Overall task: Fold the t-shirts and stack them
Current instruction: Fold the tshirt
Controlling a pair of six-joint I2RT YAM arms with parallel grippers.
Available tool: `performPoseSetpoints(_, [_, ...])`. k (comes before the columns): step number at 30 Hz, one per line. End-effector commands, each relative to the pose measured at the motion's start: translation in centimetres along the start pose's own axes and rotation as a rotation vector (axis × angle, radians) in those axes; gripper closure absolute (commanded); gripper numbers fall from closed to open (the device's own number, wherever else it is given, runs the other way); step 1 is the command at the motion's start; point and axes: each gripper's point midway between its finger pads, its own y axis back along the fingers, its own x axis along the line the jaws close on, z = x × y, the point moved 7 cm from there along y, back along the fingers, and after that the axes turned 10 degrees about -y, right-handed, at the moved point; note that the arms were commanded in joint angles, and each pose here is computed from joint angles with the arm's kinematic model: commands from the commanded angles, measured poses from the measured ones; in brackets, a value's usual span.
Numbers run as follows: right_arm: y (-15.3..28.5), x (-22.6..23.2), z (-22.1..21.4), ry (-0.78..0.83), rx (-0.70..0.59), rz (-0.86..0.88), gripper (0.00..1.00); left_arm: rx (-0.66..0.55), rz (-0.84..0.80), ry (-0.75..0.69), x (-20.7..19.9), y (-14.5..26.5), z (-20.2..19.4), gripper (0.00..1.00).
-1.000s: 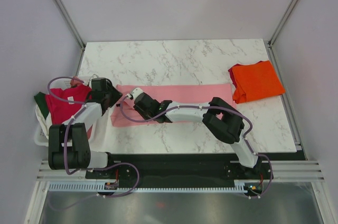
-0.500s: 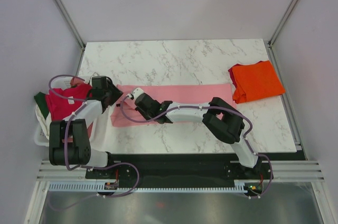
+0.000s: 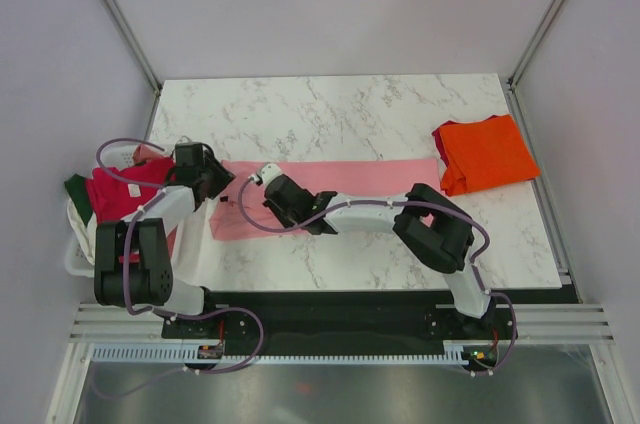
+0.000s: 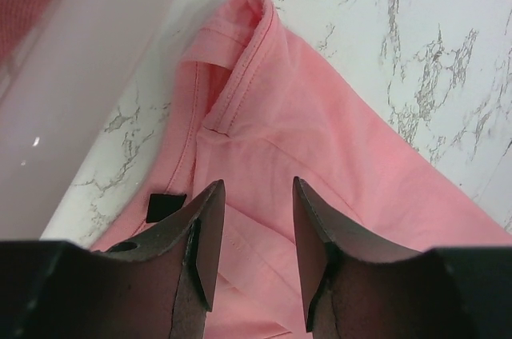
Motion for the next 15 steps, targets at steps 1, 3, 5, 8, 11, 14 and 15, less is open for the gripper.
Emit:
performPoseSetpoints(1, [1.2,0.0,2.5,-0.055,-0.077,0.031,1.0,0.094,0.118,0.018,2.8,-0.3,-2.2,0.53])
performPoseSetpoints(3, [1.2,-0.3,2.7,-0.071,-0.079,0.035,1.0,0.093,0.113,0.017,2.8,-0.1,-2.4,0.53])
performPoseSetpoints(5, [1.4,-0.9,3.1,-0.102,-0.085,0.04,1.0,0.091,0.113,0.018,2.9,0.1,-2.5,0.53])
performPoseSetpoints(8, [2.0,-1.7,4.2,-0.148,-0.123,0.072,1.0,0.099,0.087,0.019,2.7,0.7,-2.9,0.53])
performPoseSetpoints(11, [3.5,-2.3,4.7,-0.169,-0.159,0.095,1.0,0.093,0.069,0.01,2.5,1.5,-2.7,0.53])
performPoseSetpoints(14, [4.7,-2.4,4.5,-0.173,-0.167,0.121,1.0,0.077,0.052,-0.012,2.0,2.7,-2.3,0.54])
performPoseSetpoints(15, [4.9,-2.2,4.3,-0.177,-0.16,0.135,1.0,0.072,0.05,-0.017,1.8,3.1,-2.2,0.54])
